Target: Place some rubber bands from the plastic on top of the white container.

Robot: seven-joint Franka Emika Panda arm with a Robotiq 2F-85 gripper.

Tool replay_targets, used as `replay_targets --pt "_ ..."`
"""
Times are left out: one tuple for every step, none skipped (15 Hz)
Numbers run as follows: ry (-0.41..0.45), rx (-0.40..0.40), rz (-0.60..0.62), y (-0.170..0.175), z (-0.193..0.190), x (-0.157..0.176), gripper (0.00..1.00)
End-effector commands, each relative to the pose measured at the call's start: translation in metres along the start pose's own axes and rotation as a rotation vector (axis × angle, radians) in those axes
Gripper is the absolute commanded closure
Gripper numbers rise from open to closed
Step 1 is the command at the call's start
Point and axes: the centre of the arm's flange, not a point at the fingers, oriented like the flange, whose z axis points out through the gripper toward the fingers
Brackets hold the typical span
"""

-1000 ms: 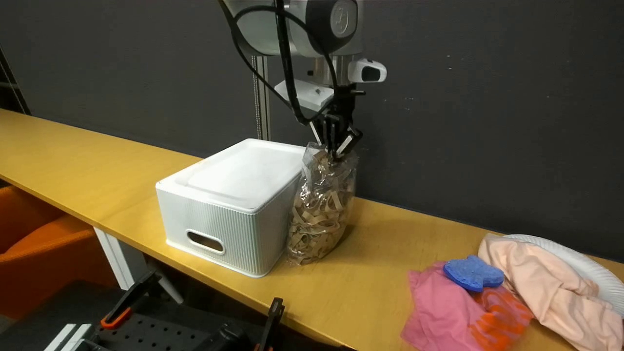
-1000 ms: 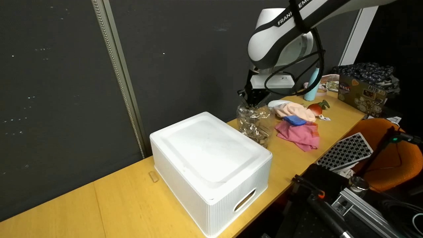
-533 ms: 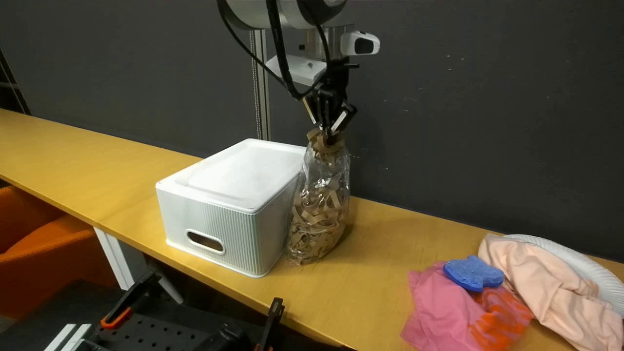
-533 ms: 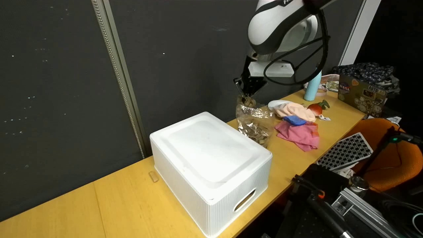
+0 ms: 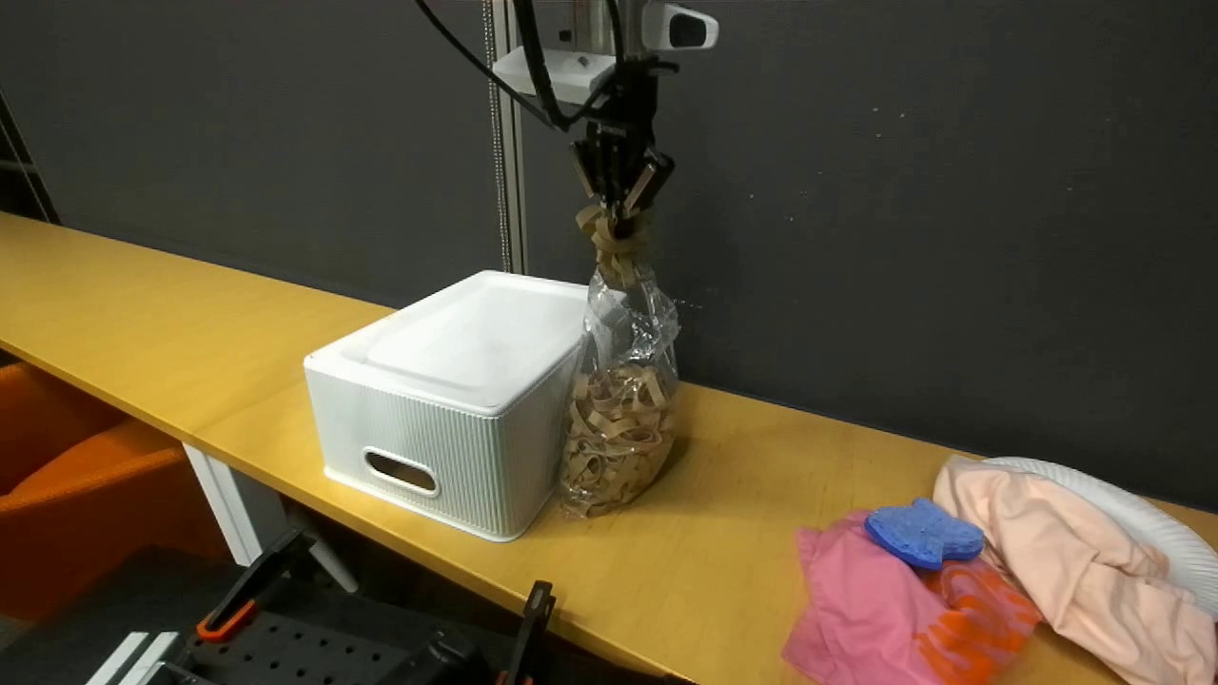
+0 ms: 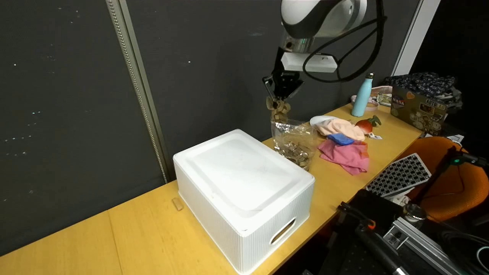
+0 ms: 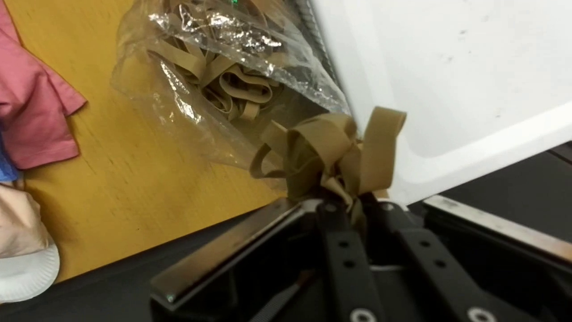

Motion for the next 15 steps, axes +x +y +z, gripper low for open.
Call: replay_targets --pt "-0.007 0.002 -0.039 -0.027 -0.03 0.011 0.97" --pt "-0.008 0.005 -0.052 -0.035 -0.033 0.016 0.97" --pt "-0.01 0.005 -0.066 -0.046 -0.036 0.02 0.97" --pt "-0.016 0.006 -0.078 -0.056 -0.038 0.023 0.97" --pt "-0.025 0.006 -0.095 -0.069 -0.037 0.025 0.97" --pt "-0.039 0.005 -0.112 -0.08 -0.035 0.027 0.97" --pt "-0.056 0.004 -0.129 -0.092 -0.029 0.028 0.97" --pt "-0.083 -0.001 -0.149 -0.103 -0.016 0.028 0.97" --pt "-0.108 -0.003 -0.165 -0.112 -0.004 0.027 0.97" --pt "-0.139 -0.011 -0.179 -0.12 0.012 0.025 0.97" --pt "-0.166 -0.017 -0.192 -0.126 0.026 0.024 0.97" --pt "-0.196 -0.03 -0.198 -0.128 0.044 0.024 0.97" --pt "-0.22 -0.043 -0.204 -0.13 0.063 0.024 0.97" --pt "-0.248 -0.056 -0.211 -0.132 0.082 0.024 0.97" --pt "-0.273 -0.071 -0.223 -0.135 0.097 0.023 0.97"
